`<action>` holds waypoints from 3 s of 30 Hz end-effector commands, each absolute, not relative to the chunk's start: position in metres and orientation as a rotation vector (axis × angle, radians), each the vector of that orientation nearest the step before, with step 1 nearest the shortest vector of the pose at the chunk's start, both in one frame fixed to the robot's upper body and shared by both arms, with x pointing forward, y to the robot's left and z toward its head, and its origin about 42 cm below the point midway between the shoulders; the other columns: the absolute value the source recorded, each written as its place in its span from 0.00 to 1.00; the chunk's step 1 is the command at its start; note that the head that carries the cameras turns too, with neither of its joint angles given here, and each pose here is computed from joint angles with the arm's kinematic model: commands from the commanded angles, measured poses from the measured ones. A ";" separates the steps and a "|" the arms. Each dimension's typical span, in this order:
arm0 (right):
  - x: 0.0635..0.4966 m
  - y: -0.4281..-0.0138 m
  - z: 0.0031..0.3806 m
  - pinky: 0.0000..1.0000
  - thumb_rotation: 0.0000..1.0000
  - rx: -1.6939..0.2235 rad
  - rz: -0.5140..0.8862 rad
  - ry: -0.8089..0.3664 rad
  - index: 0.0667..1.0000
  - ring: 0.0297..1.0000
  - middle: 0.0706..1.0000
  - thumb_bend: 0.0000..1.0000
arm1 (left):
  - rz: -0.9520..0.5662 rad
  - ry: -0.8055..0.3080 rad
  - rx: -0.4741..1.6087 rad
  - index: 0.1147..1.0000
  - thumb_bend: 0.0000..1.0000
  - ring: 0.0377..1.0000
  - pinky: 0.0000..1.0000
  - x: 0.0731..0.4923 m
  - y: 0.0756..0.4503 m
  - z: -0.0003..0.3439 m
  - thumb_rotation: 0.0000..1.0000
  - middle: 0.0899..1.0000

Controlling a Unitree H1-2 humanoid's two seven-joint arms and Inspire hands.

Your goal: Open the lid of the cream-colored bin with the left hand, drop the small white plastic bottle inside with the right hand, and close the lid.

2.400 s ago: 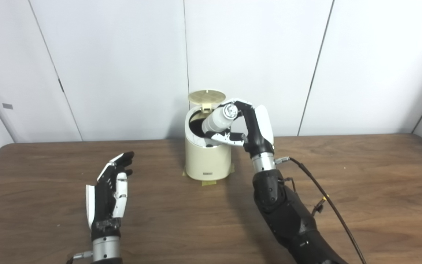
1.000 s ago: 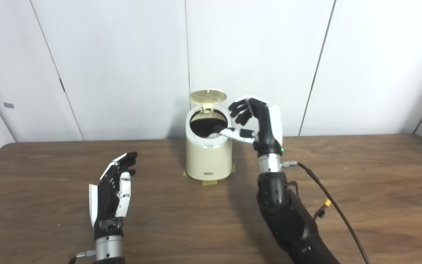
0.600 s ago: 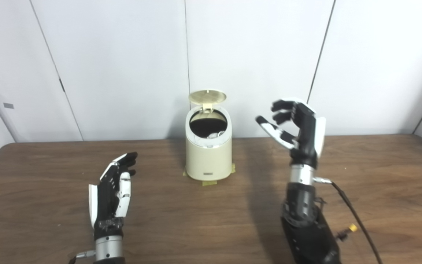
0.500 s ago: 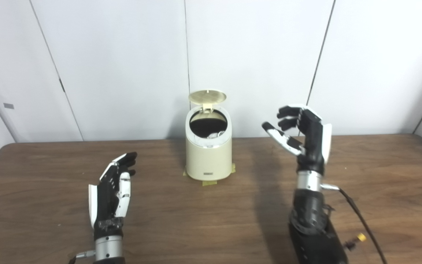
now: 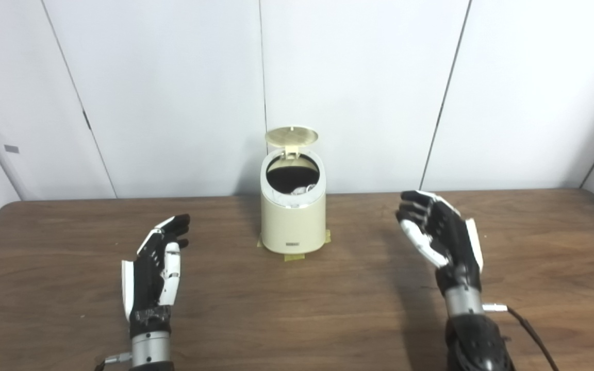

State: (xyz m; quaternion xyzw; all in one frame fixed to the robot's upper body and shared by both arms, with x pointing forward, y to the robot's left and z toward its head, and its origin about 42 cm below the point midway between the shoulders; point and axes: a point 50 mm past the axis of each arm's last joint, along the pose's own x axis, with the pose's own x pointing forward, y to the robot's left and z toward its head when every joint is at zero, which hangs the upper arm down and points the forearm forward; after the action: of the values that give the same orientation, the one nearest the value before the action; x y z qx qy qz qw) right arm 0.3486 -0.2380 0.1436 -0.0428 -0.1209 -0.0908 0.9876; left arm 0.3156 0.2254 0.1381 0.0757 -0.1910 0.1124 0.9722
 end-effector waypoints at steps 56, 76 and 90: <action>0.349 -0.226 0.130 0.59 0.21 -0.083 -0.120 -0.252 0.71 0.66 0.69 0.18 | -0.046 -0.558 1.087 0.85 0.86 1.00 1.00 0.420 0.130 0.455 1.00 0.95; 0.350 -0.227 0.130 0.60 0.27 -0.066 -0.127 -0.248 0.71 0.67 0.69 0.20 | -0.065 -0.310 1.368 0.79 0.91 0.98 1.00 0.446 0.108 0.401 1.00 0.85; 0.348 -0.224 0.131 0.59 0.19 -0.058 -0.134 -0.248 0.71 0.66 0.69 0.20 | -0.113 -0.238 1.403 0.85 0.95 0.99 1.00 0.444 0.107 0.386 1.00 0.92</action>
State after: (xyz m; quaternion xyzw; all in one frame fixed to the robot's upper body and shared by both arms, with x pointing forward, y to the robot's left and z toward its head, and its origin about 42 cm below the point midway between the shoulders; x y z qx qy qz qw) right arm 0.3451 -0.2341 0.1247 -0.0435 -0.1060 -0.0678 0.9911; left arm 0.4469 0.1095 0.3631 0.6457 -0.0799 -0.0740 0.7558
